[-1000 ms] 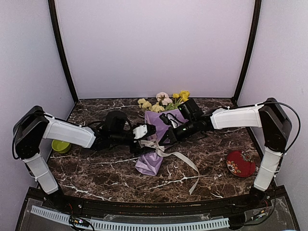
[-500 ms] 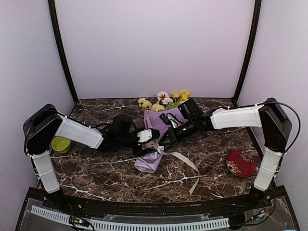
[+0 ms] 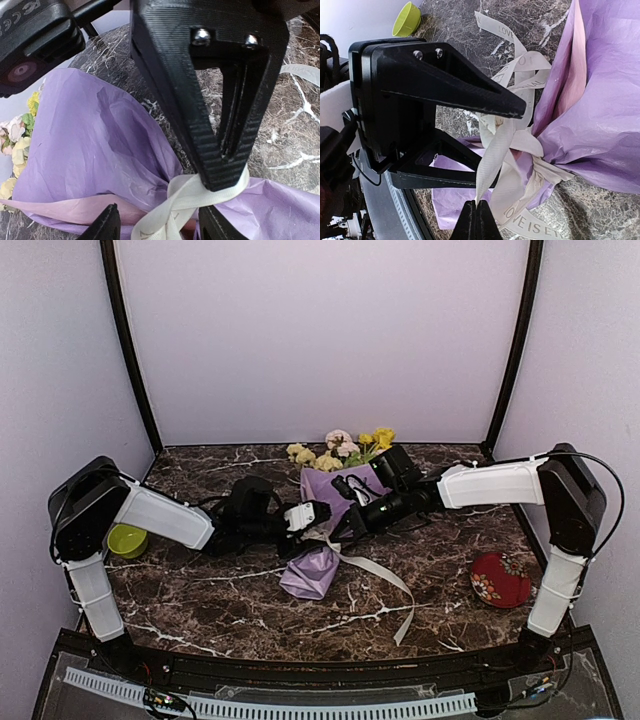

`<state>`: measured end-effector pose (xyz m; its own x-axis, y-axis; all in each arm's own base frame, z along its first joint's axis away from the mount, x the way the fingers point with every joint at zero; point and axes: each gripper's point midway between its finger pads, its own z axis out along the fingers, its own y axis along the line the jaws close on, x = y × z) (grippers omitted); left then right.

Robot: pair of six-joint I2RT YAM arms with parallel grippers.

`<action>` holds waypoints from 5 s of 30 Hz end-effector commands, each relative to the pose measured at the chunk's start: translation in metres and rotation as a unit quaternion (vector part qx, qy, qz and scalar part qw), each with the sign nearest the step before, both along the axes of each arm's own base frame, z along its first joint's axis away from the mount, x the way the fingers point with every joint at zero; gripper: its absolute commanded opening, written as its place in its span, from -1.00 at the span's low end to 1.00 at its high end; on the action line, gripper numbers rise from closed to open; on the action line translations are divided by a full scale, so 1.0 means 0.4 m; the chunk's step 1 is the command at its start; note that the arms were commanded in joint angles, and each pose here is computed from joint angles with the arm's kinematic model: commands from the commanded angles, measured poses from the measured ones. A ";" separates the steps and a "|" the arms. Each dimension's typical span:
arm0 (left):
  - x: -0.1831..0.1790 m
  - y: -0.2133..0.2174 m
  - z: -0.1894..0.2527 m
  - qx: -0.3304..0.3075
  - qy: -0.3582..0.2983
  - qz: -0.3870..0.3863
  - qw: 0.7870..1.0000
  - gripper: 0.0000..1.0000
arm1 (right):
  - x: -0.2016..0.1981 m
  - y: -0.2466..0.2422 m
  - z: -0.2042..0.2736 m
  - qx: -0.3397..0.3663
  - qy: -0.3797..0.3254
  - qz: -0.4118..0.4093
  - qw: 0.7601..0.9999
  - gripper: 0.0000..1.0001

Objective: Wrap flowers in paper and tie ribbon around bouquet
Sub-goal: Cross the half-tied ribbon over the folded bouquet, then tie the half-tied ribbon around the folded bouquet.

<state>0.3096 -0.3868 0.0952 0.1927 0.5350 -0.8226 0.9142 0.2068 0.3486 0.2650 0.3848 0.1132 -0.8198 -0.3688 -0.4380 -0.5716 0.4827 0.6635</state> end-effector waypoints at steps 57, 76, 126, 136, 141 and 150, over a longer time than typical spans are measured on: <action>0.040 -0.011 -0.036 -0.025 0.038 0.046 0.998 -0.45 | 0.073 0.028 -0.028 0.003 0.057 -0.023 0.998 -0.46; 0.040 -0.010 -0.038 -0.023 0.044 0.049 0.998 -0.44 | 0.082 0.028 -0.047 -0.028 0.044 -0.033 0.998 -0.99; 0.156 0.215 -0.091 -0.051 0.279 0.220 0.933 0.06 | 0.092 -0.006 -0.009 -0.046 0.011 -0.040 0.998 -1.00; 0.182 0.195 -0.096 -0.037 0.249 0.216 0.943 0.09 | 0.089 -0.008 -0.015 -0.048 0.014 -0.039 0.998 -1.00; 0.147 0.171 -0.102 -0.020 0.229 0.168 0.959 0.10 | 0.088 -0.009 -0.016 -0.049 0.013 -0.038 0.998 -1.00; 0.147 0.164 -0.100 -0.019 0.217 0.155 0.964 0.17 | 0.086 -0.009 -0.019 -0.049 0.015 -0.036 0.998 -1.00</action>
